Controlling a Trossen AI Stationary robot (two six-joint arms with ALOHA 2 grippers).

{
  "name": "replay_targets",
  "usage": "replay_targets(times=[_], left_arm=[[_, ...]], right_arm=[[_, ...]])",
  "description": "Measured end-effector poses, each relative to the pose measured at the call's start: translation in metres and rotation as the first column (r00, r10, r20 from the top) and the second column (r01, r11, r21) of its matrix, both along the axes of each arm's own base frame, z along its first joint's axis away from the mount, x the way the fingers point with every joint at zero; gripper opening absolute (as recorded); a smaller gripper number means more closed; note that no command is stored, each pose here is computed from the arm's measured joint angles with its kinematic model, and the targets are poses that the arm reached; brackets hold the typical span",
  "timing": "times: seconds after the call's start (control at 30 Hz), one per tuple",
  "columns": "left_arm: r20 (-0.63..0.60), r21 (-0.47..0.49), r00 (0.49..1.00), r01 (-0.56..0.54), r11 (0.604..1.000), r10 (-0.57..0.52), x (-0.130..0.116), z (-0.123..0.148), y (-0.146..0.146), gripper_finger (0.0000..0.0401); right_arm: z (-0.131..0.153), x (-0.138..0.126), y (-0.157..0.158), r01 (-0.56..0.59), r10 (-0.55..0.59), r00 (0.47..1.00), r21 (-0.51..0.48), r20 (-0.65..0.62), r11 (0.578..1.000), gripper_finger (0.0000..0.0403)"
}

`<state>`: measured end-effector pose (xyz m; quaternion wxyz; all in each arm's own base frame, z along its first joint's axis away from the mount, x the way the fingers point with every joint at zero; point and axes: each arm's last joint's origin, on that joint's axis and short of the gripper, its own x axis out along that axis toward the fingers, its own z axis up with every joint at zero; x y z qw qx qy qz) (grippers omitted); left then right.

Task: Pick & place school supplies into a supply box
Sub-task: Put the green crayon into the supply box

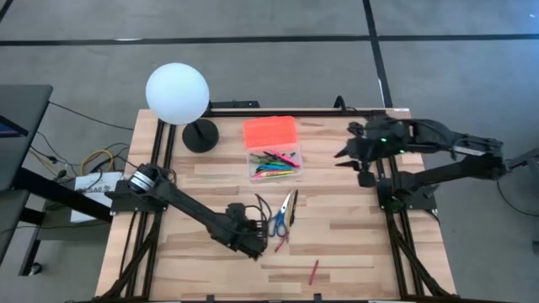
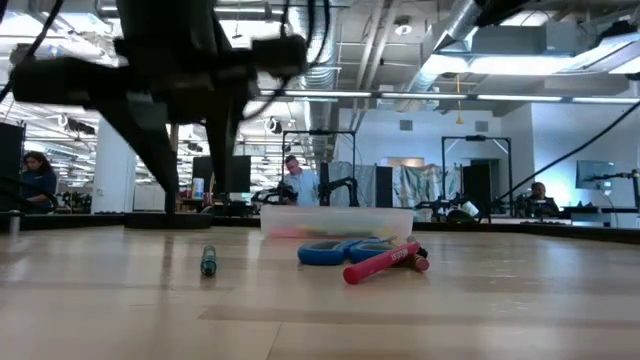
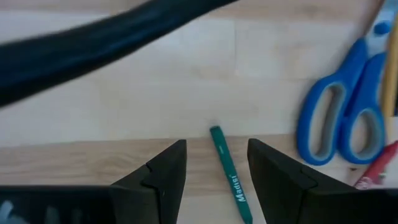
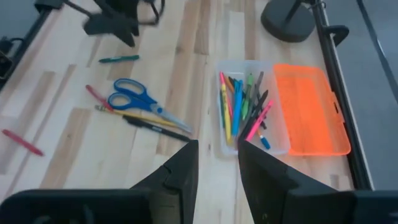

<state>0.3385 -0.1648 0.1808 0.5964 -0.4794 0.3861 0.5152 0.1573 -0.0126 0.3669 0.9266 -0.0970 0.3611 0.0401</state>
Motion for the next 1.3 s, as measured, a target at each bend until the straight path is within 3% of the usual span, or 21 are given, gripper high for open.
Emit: replay_targets(times=[0.3, 0.77, 1.07, 1.3], left_arm=[[0.022, -0.11, 1.0, 0.004, 0.994, -0.002, 0.02, -0.032, -0.006, 0.0165], [-0.058, -0.223, 0.998, 0.002, 0.975, -0.016, 0.026, -0.049, -0.006, 0.0159], [-0.081, -0.251, 0.995, 0.028, 0.967, -0.05, 0.025, -0.051, -0.006, 0.0095], [-0.079, -0.249, 0.986, 0.123, 0.961, -0.147, 0.025, -0.051, -0.007, 0.0042]], right_arm=[[0.001, -0.041, 0.007, 0.012, -0.016, 0.994, 0.043, 0.107, 0.999, 0.0107], [0.005, -0.061, 0.008, 0.042, -0.053, 0.985, 0.07, 0.166, 0.997, 0.0107], [0.004, -0.062, 0.008, 0.058, -0.069, 0.986, 0.071, 0.154, 0.996, 0.0107], [0.004, -0.062, 0.008, 0.071, -0.083, 0.986, 0.089, 0.146, 0.994, 0.0107]])
